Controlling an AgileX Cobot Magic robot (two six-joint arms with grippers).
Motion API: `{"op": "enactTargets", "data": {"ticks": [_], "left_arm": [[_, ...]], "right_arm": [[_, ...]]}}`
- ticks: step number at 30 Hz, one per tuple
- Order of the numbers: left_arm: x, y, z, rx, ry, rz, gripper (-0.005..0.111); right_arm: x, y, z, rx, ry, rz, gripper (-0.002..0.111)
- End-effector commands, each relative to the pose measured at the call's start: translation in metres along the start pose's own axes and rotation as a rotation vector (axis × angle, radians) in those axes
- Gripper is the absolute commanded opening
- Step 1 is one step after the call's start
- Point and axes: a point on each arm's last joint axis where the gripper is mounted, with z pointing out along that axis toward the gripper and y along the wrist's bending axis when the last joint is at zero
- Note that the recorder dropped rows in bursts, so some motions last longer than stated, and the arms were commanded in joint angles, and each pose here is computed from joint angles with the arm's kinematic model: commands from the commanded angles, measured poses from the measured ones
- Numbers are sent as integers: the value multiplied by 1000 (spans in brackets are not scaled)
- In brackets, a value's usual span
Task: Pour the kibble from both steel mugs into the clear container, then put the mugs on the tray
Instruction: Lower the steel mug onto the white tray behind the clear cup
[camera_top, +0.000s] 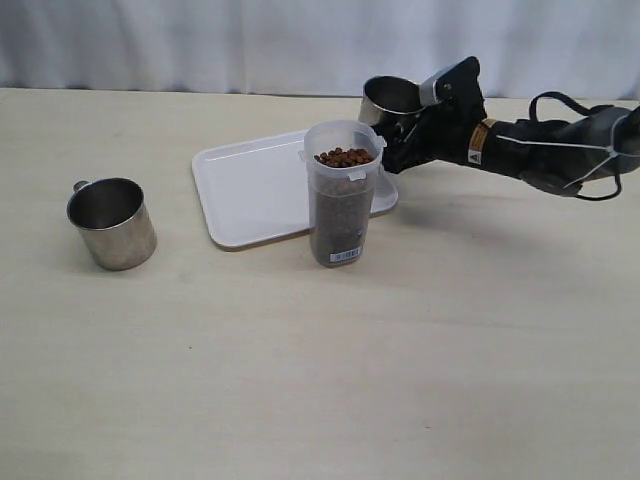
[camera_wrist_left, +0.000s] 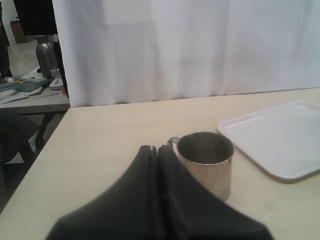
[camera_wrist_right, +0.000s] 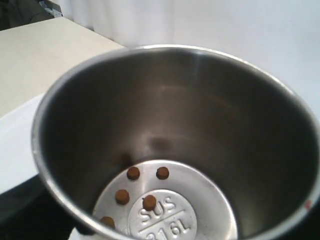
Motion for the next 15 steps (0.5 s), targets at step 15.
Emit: {"op": "enactTargets", "data": {"ticks": [15], "left_arm": [[0,0,0,1,-9,0,0]], "right_arm": [[15,20,39,-60,4,-54,5]]}}
